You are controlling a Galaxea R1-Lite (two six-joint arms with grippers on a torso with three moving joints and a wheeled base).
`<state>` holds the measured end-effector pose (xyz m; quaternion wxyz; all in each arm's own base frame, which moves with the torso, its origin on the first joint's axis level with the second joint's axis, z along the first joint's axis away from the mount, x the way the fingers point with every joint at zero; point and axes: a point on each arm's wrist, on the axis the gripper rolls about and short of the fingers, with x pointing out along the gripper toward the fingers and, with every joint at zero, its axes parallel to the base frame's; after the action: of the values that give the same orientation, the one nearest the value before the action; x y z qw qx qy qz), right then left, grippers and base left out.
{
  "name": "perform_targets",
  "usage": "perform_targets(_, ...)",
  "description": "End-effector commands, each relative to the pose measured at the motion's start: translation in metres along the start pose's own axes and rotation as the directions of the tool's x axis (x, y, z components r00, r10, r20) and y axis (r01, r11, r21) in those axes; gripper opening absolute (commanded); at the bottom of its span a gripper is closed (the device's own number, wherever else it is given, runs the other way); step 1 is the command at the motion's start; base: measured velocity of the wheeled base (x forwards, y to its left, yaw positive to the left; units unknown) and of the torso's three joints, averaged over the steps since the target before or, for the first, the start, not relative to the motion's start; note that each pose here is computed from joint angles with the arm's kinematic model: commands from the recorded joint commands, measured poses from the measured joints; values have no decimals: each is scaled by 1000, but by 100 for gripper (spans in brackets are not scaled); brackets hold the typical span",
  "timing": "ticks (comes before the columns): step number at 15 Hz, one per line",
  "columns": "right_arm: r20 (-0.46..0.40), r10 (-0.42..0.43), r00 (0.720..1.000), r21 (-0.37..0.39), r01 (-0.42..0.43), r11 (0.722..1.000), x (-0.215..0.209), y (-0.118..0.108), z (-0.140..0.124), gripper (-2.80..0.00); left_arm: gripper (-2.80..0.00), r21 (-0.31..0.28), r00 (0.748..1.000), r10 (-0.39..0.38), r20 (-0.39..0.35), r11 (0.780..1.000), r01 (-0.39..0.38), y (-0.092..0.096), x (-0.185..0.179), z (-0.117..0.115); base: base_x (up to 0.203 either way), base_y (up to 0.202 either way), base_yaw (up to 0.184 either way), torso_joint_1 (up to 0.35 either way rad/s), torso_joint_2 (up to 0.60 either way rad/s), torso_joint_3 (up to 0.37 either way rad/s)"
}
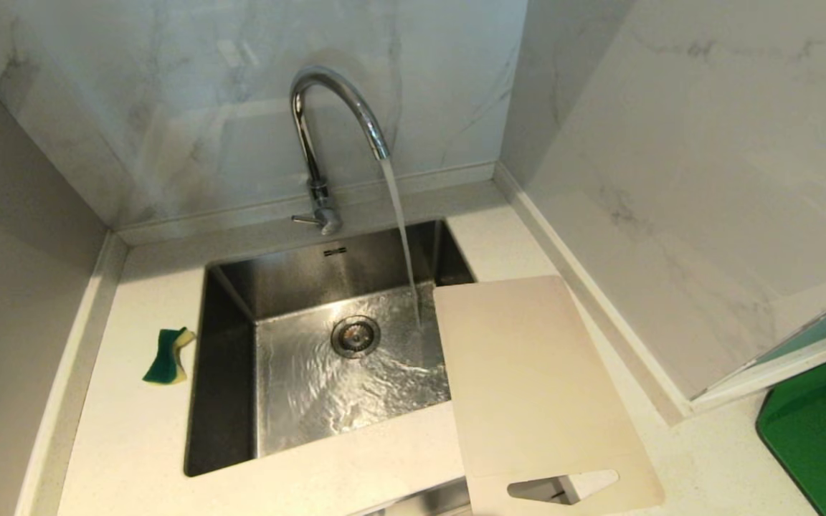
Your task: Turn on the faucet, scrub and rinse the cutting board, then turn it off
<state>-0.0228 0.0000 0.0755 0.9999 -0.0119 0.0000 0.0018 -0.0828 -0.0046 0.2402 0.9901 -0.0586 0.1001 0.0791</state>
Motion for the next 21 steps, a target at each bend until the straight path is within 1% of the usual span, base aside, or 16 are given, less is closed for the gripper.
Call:
perform_targets(1,-2,1,1000,-1,-1,1000,0,0,0,-280,-280,-77,1000,15,4,997,-15,3,-3,-19,0,0,0,0,0,0)
perform_targets(2,-2,1,1000,-1,-1,1000,0,0,0,-280,-280,-60,1000,18,-17,998,-19,4,1,-22,0,0,0,0,0,0)
perform_targets(3,0,1,1000,-1,-1,1000,0,0,0,-280,-280,-24,1000,15,-22,1000,-16,3,4,-24,0,0,0,0,0,0)
perform_targets(4,-1,2,1000,-1,-2,1000,0,0,0,-280,-280,-5,1000,1,-23,1000,-1,3,9,-26,0,0,0,0,0,0)
perform_targets(6,-1,1,1000,-1,-1,1000,0,0,0,-280,-280,11,999,-35,-15,999,35,2,26,-33,0,0,0,0,0,0)
perform_targets(8,-2,1,1000,-1,-1,1000,0,0,0,-280,-280,38,998,-55,27,998,54,1,39,-37,0,0,0,0,0,0)
perform_targets(9,-2,1,1000,-1,-1,1000,0,0,0,-280,-280,50,997,-75,20,996,74,2,43,-42,0,0,0,0,0,0)
perform_targets(11,-1,1,1000,-1,-1,1000,0,0,0,-280,-280,61,995,-100,11,993,100,6,46,-56,0,0,0,0,0,0)
perform_targets(13,0,1,1000,-2,-1,1000,0,0,0,-280,-280,64,995,-98,11,993,98,8,47,-68,0,0,0,0,0,0)
perform_targets(15,-1,1,1000,-2,-1,1000,0,0,0,-280,-280,64,994,-104,12,993,103,10,49,-87,0,0,0,0,0,0)
perform_targets(16,-2,1,1000,-1,-1,1000,0,0,0,-280,-280,67,994,-107,22,992,106,11,53,-98,0,0,0,0,0,0)
perform_targets(17,-2,1,1000,-1,-1,1000,0,0,0,-280,-280,78,993,-112,49,991,108,11,59,-107,0,0,0,0,0,0)
perform_targets(19,-2,1,1000,-1,-1,1000,0,0,0,-280,-280,117,983,-123,138,987,107,11,73,-121,0,0,0,0,0,0)
perform_targets(21,-2,1,1000,-1,-1,1000,0,0,0,-280,-280,152,973,-129,193,983,100,11,85,-136,0,0,0,0,0,0)
